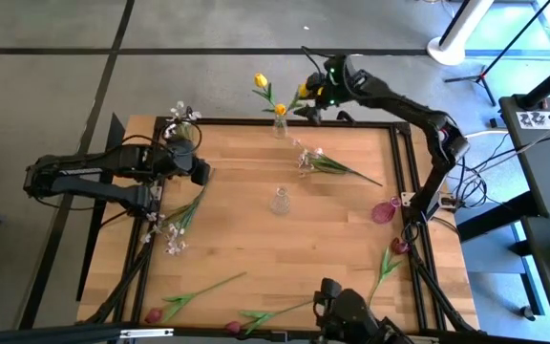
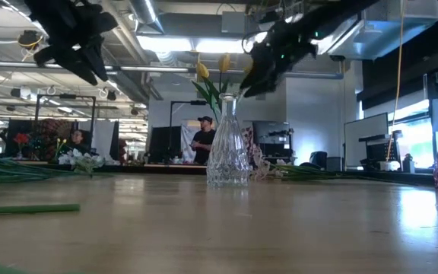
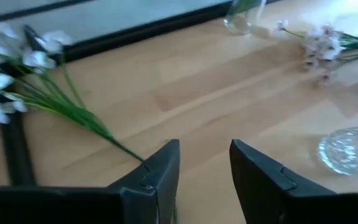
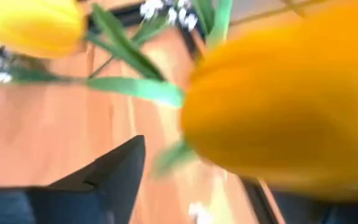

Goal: Sort flowers into vase by color
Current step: Put the yellow flower into the top vase, then put the middle white flower into the bottom vase

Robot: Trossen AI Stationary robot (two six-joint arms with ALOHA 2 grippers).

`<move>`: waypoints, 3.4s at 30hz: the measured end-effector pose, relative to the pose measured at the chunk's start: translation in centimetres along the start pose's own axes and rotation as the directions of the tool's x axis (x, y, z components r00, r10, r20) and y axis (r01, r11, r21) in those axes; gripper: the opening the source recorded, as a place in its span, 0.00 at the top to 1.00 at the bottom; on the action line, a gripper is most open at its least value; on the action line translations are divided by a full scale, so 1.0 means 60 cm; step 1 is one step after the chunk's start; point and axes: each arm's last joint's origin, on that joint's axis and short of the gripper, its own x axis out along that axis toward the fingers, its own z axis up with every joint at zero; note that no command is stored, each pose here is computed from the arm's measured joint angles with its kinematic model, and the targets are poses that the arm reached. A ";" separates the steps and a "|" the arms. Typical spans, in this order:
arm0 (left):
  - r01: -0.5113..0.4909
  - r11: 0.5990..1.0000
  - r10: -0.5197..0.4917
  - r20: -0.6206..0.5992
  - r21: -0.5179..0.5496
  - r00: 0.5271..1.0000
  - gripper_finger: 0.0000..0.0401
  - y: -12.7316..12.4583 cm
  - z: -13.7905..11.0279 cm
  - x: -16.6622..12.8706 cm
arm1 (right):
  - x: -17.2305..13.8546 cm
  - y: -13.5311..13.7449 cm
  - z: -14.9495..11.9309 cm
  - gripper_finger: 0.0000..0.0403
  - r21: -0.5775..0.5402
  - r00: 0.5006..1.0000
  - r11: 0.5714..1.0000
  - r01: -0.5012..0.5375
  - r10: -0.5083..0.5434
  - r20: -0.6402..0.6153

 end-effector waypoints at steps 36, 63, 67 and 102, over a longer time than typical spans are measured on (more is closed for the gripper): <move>0.341 0.940 -0.341 0.138 0.026 0.930 0.62 -0.028 -0.003 -0.059 | 0.097 0.096 -0.311 0.54 0.040 0.757 0.982 0.186 -0.117 -0.643; 0.680 0.733 -0.645 0.317 0.000 0.695 0.62 -0.084 -0.002 -0.130 | -0.279 0.317 -0.114 0.98 -0.074 0.877 0.965 -0.251 0.259 0.404; 0.681 0.733 -0.642 0.345 0.013 0.685 0.62 -0.085 0.000 -0.134 | -0.261 0.326 -0.110 0.99 -0.097 0.723 0.962 -0.254 0.256 0.642; 0.583 0.804 -0.587 0.319 0.118 0.744 0.62 -0.090 -0.010 -0.119 | 0.003 0.357 -0.093 0.87 -0.221 0.762 0.958 -0.181 0.279 0.584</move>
